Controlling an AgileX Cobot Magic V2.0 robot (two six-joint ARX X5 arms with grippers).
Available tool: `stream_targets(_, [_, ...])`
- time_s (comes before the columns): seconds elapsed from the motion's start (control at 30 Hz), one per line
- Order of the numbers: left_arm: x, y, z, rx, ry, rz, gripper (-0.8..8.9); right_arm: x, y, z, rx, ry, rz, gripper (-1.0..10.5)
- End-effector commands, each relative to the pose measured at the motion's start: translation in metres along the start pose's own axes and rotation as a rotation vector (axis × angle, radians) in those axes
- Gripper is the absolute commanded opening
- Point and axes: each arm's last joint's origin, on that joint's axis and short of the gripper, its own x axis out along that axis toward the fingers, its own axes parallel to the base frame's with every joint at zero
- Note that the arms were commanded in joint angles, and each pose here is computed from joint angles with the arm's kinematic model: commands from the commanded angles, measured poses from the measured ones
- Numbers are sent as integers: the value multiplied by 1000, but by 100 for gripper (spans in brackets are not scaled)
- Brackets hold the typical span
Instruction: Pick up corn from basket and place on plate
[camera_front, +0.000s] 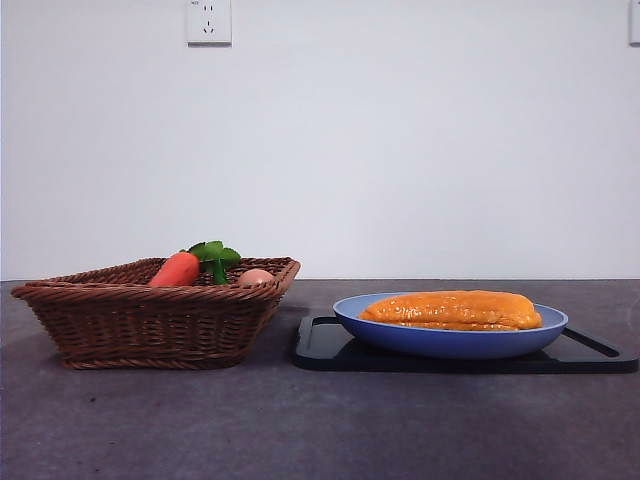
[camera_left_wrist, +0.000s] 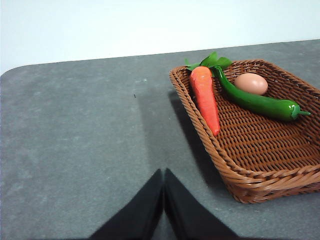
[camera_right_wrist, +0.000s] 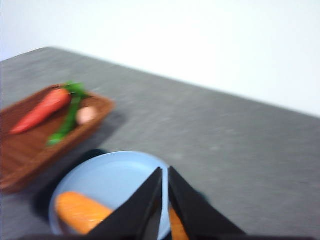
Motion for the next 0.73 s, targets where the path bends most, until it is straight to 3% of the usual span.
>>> stream_targets(0.03, [3,0,-9,-11,28,-1,5,-4,3,-21,-27,-53,-57,2])
stream_targets(0.37, [3,0,-9,-10,28,-1,5,-5,11,-96,33,-103,-185,2])
stream_targets(0.73, [3,0,-9,-9,21,0,5,-4,14,-120,63,-111,-192,2])
